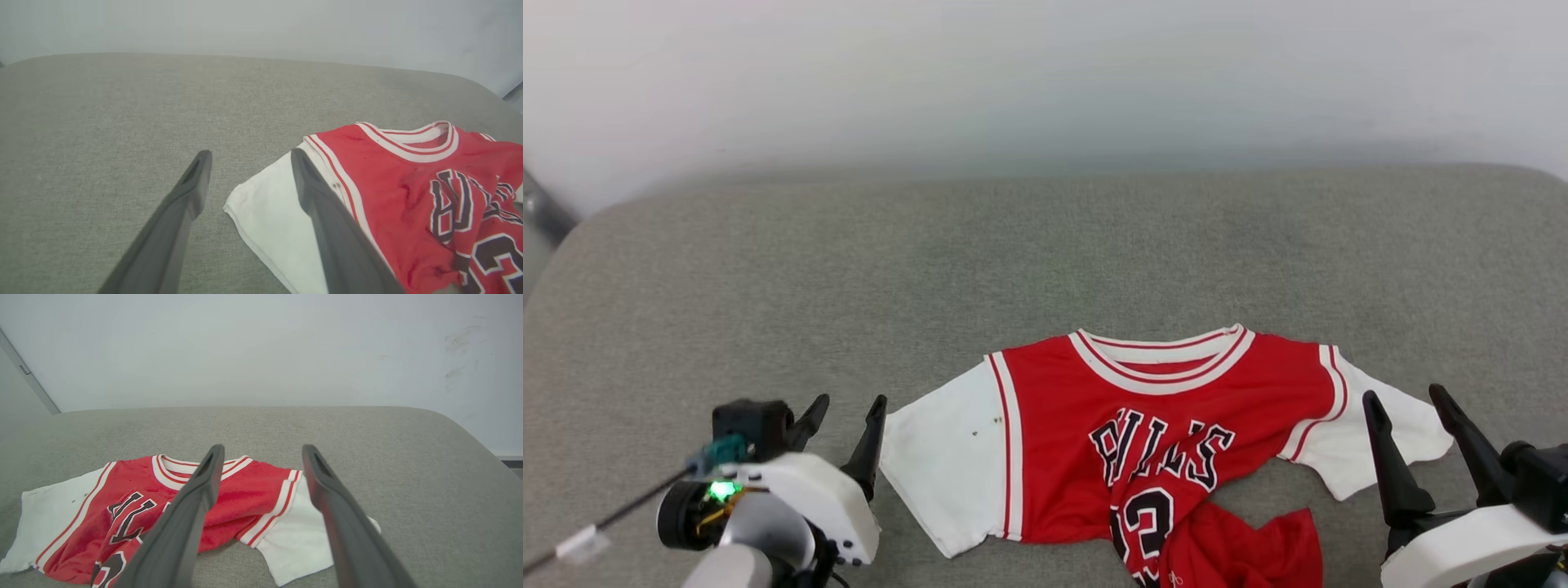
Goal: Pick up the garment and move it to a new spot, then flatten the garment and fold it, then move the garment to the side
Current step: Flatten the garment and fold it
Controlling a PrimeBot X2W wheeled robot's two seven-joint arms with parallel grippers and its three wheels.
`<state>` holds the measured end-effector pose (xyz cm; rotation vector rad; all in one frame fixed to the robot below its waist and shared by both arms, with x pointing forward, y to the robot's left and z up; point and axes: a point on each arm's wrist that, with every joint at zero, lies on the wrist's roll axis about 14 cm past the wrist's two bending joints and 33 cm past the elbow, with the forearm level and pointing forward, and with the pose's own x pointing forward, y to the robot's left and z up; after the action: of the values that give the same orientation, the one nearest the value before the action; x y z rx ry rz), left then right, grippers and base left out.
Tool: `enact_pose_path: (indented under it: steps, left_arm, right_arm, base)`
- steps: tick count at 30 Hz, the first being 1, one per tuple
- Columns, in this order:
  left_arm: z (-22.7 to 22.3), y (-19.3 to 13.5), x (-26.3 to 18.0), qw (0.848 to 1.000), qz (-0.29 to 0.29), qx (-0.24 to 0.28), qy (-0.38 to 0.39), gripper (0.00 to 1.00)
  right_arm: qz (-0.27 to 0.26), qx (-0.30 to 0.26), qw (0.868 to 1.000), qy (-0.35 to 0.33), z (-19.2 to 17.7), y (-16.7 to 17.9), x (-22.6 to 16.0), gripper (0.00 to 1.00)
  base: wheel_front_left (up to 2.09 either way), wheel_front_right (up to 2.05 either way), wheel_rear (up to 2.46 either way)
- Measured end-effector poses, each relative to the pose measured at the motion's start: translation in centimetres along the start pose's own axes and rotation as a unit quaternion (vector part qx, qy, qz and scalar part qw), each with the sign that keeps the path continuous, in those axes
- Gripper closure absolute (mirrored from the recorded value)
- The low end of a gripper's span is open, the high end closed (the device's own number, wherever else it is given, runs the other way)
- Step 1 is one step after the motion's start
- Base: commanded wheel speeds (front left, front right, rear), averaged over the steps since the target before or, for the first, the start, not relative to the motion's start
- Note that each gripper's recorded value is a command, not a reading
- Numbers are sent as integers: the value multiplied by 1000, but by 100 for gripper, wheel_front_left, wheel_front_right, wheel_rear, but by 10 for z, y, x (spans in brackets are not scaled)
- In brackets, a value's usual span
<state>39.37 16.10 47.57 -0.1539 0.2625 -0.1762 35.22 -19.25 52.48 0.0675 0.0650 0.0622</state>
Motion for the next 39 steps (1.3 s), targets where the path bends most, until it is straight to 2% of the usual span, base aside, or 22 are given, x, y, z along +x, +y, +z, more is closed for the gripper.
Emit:
enact_pose_path:
  steps: [3, 6, 10, 15, 16, 17, 18, 19, 24, 28, 29, 31, 35, 38, 39]
  left_arm:
    - [-16, -1, 15, 997, -21, -3, 68, 0]
    - [-37, 2, 27, 988, -34, 4, 148, 0]
    - [-70, 11, 33, 967, -35, 11, 252, 0]
    - [-97, 8, 35, 940, -57, 20, 336, 0]
    - [-100, 7, 36, 936, -61, 24, 346, 8]
    - [-102, 6, 37, 934, -63, 25, 350, 56]
    - [-104, 5, 38, 934, -65, 26, 352, 85]
    - [-105, 4, 39, 933, -65, 25, 353, 100]
    - [-102, -5, 45, 946, -65, 19, 317, 100]
    - [-89, -2, 45, 961, -51, 15, 270, 100]
    - [-74, -1, 46, 972, -44, 16, 229, 100]
    - [-62, -4, 46, 978, -46, 17, 202, 100]
    - [-43, -8, 47, 985, -51, 18, 163, 100]
    - [-35, -9, 50, 987, -53, 19, 149, 100]
    - [-27, -10, 54, 989, -56, 23, 134, 100]
  right_arm:
    - [-3, 1, 1000, 2, 0, -1, 3, 0]
    - [-5, 5, 1000, 14, -8, -1, 8, 0]
    - [-13, 8, 1000, 26, -16, -5, 15, 0]
    - [-25, 13, 998, 49, -32, -11, 20, 0]
    - [-28, 13, 998, 53, -35, -13, 20, 0]
    - [-31, 14, 998, 56, -37, -14, 21, 0]
    - [-33, 17, 997, 62, -40, -16, 21, 0]
    - [-35, 20, 997, 69, -43, -17, 21, 0]
    - [-48, 46, 991, 116, -62, -27, 24, 0]
    - [-67, 61, 980, 175, -80, -49, 20, 0]
    - [-83, 67, 968, 226, -91, -68, 18, 0]
    - [-92, 68, 959, 258, -97, -80, 19, 0]
    - [-104, 65, 939, 322, -107, -102, 23, 0]
    - [-108, 72, 932, 340, -111, -107, 30, 0]
    - [-112, 72, 924, 359, -116, -114, 38, 0]
  base:
    - [0, 0, 0]
    - [0, 0, 0]
    - [0, 0, 0]
    - [0, 0, 0]
    - [0, 0, 0]
    - [0, 0, 0]
    - [0, 0, 0]
    - [0, 0, 0]
    - [0, 0, 0]
    - [0, 0, 0]
    - [0, 0, 0]
    - [0, 0, 0]
    - [0, 0, 0]
    - [0, 0, 0]
    - [0, 0, 0]
